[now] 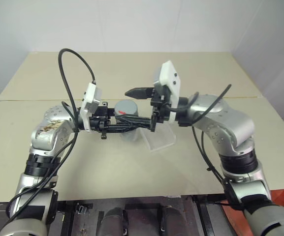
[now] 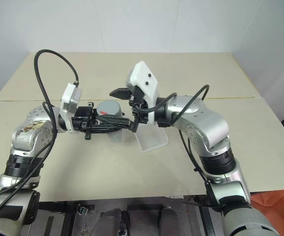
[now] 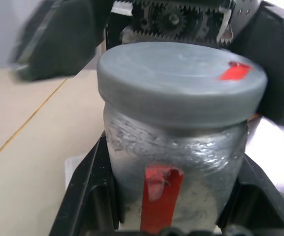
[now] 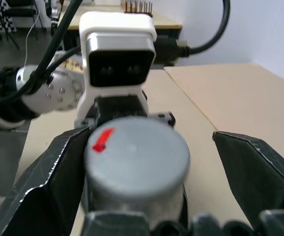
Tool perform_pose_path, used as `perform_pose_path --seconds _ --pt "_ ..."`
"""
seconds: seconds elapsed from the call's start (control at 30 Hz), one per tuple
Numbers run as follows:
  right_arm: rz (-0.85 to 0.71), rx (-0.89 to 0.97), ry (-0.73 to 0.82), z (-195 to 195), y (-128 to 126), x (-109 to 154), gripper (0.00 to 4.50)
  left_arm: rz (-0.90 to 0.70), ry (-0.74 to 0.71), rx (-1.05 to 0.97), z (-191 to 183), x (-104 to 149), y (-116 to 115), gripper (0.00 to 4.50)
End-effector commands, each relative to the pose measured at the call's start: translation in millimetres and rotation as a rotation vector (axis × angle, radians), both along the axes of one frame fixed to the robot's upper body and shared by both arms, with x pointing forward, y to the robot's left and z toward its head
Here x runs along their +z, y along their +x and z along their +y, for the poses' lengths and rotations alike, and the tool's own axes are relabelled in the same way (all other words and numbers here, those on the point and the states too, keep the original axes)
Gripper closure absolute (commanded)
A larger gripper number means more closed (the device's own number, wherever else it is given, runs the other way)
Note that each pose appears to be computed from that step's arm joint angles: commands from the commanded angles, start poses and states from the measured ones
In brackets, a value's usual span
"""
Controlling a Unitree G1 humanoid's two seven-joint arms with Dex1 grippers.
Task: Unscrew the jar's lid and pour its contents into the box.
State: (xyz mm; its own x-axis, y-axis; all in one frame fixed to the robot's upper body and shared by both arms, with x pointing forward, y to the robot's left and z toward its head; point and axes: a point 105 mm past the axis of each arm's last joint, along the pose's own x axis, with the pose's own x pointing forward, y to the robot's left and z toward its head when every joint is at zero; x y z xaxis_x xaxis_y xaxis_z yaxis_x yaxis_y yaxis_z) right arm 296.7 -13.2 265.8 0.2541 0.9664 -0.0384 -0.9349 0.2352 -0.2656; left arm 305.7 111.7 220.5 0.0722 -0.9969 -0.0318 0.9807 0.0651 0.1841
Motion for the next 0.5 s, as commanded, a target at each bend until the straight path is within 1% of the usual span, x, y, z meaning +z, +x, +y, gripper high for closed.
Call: perform_pose_path --seconds 0.03,0.2,0.3,0.43,0.5 --pt "-0.050 -0.180 0.042 -41 24 17 0.03 -0.059 -0.002 -0.054 6 12 -11 2.57" --pt "-0.054 -0.238 0.026 -59 31 17 0.03 -0.058 0.010 -0.052 11 13 -13 2.57" --pt "-0.061 -0.235 0.040 -63 28 22 0.03 -0.056 0.015 -0.050 13 13 -13 2.57" --pt "-0.080 -0.163 0.021 -60 10 22 0.03 -0.048 -0.004 -0.029 10 13 -8 2.57" --pt "-0.075 -0.084 0.027 -49 -7 23 0.03 -0.049 -0.021 -0.008 4 13 -2 2.57"
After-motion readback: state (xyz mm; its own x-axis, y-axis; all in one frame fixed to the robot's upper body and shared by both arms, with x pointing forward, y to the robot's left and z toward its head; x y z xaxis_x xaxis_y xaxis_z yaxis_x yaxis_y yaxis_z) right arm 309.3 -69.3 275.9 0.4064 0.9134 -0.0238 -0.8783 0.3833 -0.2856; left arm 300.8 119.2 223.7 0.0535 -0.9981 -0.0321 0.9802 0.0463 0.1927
